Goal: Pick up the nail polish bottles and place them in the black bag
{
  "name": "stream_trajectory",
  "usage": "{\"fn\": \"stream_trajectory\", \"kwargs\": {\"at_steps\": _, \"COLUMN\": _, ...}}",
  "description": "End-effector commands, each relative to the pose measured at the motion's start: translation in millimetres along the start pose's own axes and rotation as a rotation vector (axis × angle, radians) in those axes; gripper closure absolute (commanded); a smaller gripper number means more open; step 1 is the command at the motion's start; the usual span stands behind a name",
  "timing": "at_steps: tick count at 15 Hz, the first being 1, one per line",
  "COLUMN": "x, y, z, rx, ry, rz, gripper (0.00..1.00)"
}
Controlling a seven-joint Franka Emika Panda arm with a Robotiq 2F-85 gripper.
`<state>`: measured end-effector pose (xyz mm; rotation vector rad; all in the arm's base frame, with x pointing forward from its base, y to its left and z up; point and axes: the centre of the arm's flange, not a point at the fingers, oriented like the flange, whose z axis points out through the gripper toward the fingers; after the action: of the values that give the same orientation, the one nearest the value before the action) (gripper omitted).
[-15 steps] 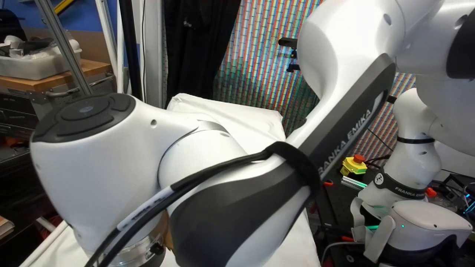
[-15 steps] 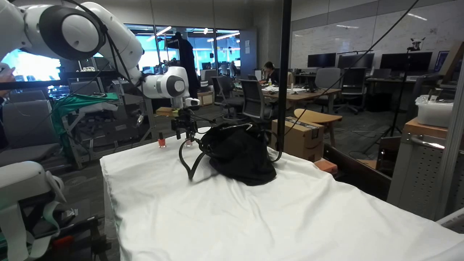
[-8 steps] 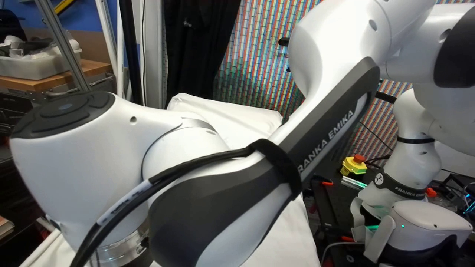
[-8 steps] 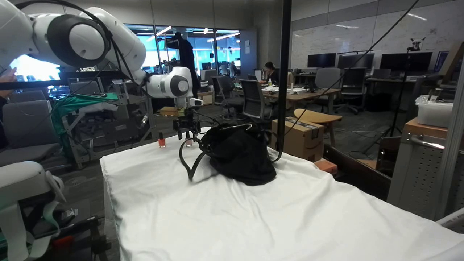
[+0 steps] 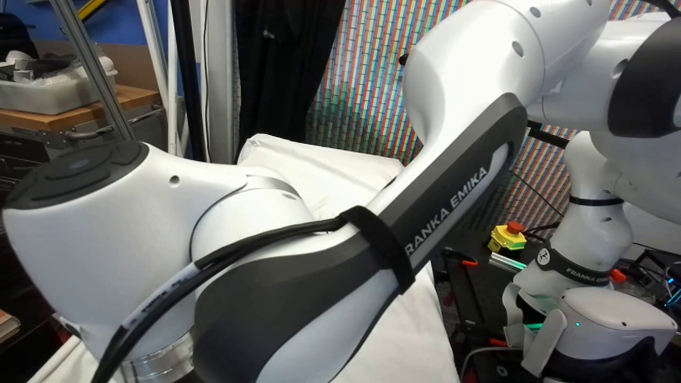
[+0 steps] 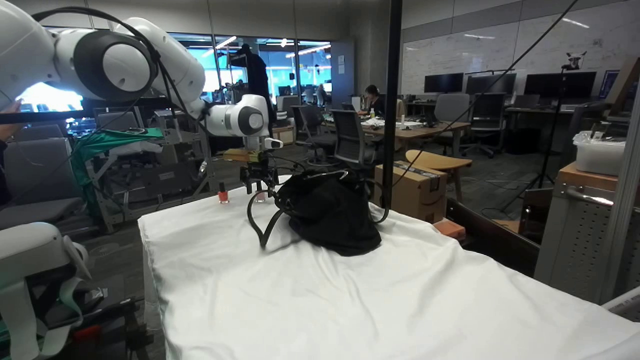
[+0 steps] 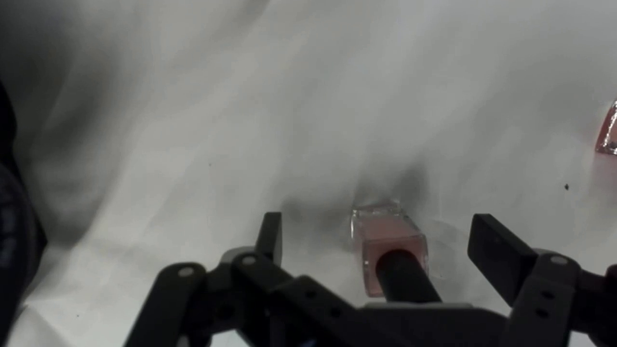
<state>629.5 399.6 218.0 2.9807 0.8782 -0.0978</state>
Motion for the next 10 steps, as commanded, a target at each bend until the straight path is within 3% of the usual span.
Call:
{"fn": "stream_trajectory", "kwargs": {"at_steps": 1, "x": 13.3, "y": 6.3, "z": 4.6, "rx": 0.038, "ry": -0.007, "rz": -0.018, "gripper": 0.00}}
{"fn": "stream_trajectory", "kwargs": {"at_steps": 9, "x": 13.0, "y": 5.3, "z": 6.1, "rx": 0.032, "ry": -0.015, "rz": -0.021, "gripper": 0.00}}
{"fn": "stream_trajectory", "kwargs": {"at_steps": 10, "x": 12.3, "y": 5.1, "z": 5.9, "rx": 0.032, "ry": -0.016, "rz": -0.022, "gripper": 0.19}}
